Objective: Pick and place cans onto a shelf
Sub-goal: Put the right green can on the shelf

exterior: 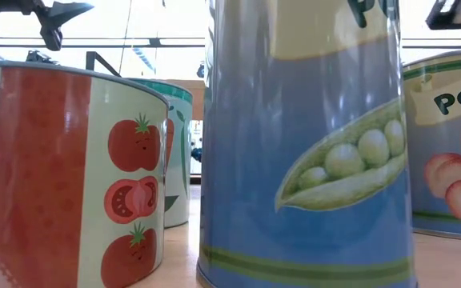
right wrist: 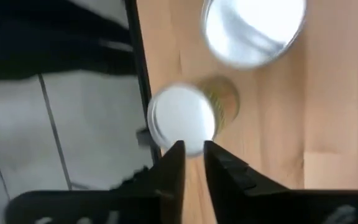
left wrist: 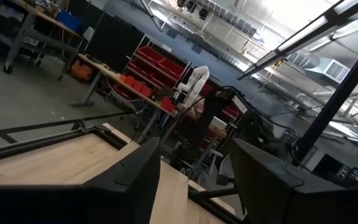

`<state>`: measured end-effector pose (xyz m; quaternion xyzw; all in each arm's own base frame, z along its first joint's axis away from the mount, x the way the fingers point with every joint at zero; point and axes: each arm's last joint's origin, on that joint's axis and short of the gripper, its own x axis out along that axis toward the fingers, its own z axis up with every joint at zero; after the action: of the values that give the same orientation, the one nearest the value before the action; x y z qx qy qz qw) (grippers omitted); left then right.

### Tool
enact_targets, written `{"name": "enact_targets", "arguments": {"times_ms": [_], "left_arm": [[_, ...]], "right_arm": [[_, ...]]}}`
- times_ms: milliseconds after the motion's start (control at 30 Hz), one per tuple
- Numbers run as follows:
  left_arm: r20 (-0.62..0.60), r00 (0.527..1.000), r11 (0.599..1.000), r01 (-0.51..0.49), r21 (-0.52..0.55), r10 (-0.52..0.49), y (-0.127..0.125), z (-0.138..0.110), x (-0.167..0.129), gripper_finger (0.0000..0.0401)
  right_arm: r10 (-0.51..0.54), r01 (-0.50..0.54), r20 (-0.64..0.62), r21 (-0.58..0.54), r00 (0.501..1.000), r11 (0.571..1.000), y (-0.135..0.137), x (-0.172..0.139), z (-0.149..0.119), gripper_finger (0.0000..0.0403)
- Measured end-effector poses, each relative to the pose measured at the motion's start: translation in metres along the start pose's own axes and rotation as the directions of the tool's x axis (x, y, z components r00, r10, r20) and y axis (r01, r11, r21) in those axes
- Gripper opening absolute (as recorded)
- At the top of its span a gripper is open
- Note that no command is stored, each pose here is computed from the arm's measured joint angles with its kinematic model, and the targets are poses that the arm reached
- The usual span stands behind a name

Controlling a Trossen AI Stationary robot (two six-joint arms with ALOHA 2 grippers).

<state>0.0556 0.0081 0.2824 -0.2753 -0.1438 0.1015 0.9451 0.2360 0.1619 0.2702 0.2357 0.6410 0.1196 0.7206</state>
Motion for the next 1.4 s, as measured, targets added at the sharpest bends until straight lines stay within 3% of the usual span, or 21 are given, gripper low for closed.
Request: {"name": "enact_targets", "arguments": {"times_ms": [233, 367, 567, 733, 1000, 1400], "left_arm": [[0.0, 1.0, 1.0, 0.0, -0.001, 0.0, 0.0, 0.0, 0.0, 0.0201], [0.0, 1.0, 1.0, 0.0, -0.002, 0.0, 0.0, 0.0, 0.0, 0.0201], [-0.007, 1.0, 1.0, -0.004, -0.019, 0.004, 0.0, -0.001, 0.0, 0.0201], [-0.012, 1.0, 1.0, -0.007, -0.02, 0.007, 0.001, -0.001, 0.0, 0.0201], [-0.02, 1.0, 1.0, -0.012, -0.028, 0.011, 0.001, -0.002, 0.0, 0.0201], [-0.044, 0.999, 0.999, -0.028, -0.04, 0.026, 0.003, -0.004, 0.0, 0.0201]], "right_arm": [[-0.046, 0.04, -0.124, -0.05, 0.991, 0.998, 0.002, 0.02, -0.006, 0.0206], [-0.087, 0.076, -0.078, -0.133, 0.993, 0.988, 0.013, 0.021, -0.007, 0.0246], [-0.229, 0.264, 0.142, -0.325, 0.963, 0.908, 0.045, 0.026, -0.013, 0.0245], [-0.291, 0.336, 0.169, -0.46, 0.942, 0.822, 0.062, 0.052, -0.019, 0.0245], [-0.309, 0.345, 0.154, -0.422, 0.939, 0.839, 0.062, 0.058, -0.018, 0.0244], [-0.249, 0.279, 0.127, -0.441, 0.96, 0.853, 0.057, 0.051, -0.005, 0.0249]]}}
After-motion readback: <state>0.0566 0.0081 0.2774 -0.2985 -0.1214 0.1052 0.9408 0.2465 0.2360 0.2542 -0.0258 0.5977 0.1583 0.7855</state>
